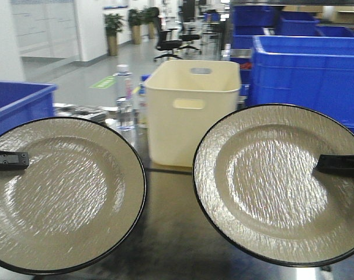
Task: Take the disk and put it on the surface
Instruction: 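Hold both plates while the base drives to the steel table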
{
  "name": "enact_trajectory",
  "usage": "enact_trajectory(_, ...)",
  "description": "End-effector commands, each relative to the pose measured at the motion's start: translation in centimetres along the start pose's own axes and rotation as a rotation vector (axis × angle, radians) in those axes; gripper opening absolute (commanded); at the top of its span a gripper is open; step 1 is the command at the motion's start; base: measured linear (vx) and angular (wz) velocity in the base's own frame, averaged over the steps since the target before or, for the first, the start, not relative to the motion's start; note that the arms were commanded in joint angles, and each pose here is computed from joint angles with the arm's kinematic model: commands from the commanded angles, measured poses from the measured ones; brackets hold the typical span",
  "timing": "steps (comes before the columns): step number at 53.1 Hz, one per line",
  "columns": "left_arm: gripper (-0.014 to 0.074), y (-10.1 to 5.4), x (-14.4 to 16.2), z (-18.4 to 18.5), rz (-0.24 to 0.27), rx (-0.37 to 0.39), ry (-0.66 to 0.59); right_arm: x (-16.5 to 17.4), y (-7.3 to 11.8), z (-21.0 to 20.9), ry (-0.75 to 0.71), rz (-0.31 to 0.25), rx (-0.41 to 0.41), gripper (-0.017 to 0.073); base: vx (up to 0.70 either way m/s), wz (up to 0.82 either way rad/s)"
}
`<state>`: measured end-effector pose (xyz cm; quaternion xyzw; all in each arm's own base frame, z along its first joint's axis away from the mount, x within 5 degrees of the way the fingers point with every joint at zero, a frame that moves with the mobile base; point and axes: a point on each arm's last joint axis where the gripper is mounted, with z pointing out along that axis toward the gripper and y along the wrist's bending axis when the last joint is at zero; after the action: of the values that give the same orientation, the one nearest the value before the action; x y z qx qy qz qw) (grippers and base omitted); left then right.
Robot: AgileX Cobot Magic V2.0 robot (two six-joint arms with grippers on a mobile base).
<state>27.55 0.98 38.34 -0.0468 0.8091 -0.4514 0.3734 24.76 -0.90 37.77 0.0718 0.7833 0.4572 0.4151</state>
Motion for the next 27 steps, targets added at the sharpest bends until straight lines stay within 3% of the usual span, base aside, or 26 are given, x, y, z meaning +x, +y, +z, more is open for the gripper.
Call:
enact_trajectory(1, -0.0008, -2.86, -0.75, -0.89, -0.017, 0.13, -0.089, -0.96, 2.48, -0.89, -0.093, 0.007, -0.113, -0.0009, 0.31, -0.55)
enact_trajectory(27, -0.0008, -2.85, -0.77, -0.89, -0.017, 0.128, -0.092, -0.96, 2.48, -0.89, -0.093, 0.007, -0.113, -0.0009, 0.21, -0.37)
